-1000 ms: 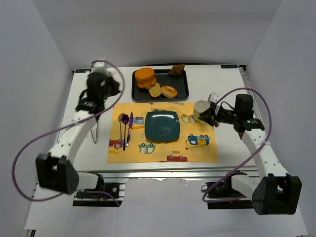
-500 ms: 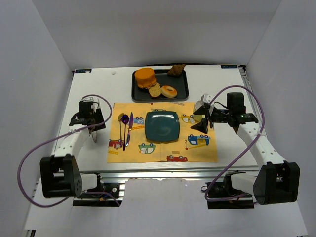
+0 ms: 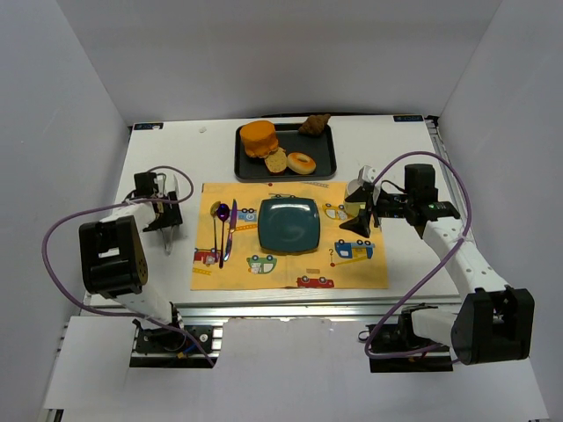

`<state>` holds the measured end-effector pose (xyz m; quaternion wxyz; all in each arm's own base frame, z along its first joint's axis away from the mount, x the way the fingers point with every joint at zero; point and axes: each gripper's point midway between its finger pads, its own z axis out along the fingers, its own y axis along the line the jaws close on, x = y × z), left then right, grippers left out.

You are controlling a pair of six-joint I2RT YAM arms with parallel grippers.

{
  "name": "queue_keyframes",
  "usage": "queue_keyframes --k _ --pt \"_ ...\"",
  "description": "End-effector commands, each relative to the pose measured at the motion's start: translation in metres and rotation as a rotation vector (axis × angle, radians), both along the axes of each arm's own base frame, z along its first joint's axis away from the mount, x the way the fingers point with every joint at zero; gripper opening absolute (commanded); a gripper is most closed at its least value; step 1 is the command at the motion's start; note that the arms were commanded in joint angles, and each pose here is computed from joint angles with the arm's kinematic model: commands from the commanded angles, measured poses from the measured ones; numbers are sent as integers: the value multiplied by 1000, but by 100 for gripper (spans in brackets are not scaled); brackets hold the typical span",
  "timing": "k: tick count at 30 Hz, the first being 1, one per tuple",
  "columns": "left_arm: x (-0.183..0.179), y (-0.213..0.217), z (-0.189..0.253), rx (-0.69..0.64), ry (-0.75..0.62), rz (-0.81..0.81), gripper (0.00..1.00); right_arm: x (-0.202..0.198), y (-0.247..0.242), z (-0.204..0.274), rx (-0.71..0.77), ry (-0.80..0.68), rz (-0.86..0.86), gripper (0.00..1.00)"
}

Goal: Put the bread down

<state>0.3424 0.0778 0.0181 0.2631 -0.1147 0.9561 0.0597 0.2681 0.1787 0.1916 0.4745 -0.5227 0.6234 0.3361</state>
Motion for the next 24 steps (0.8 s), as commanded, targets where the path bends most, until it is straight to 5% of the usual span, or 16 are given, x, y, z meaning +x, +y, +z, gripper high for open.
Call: queue_keyframes --k 1,4,10,17,24 --pt "10 -8 -10 -92 -21 -54 67 10 3 20 12 -57 3 84" --pt "6 -15 -23 -183 9 -62 30 12 2 20 5 -64 -2 84" --pt "2 -16 -15 -236 -36 -41 12 12 0 21 -5 -79 -13 84" --pt "47 -74 100 -454 -382 -111 12 13 -1 25 -4 -88 -25 85" --pt "63 -219 168 -782 -453 -261 22 14 -2 25 0 -90 -37 85"
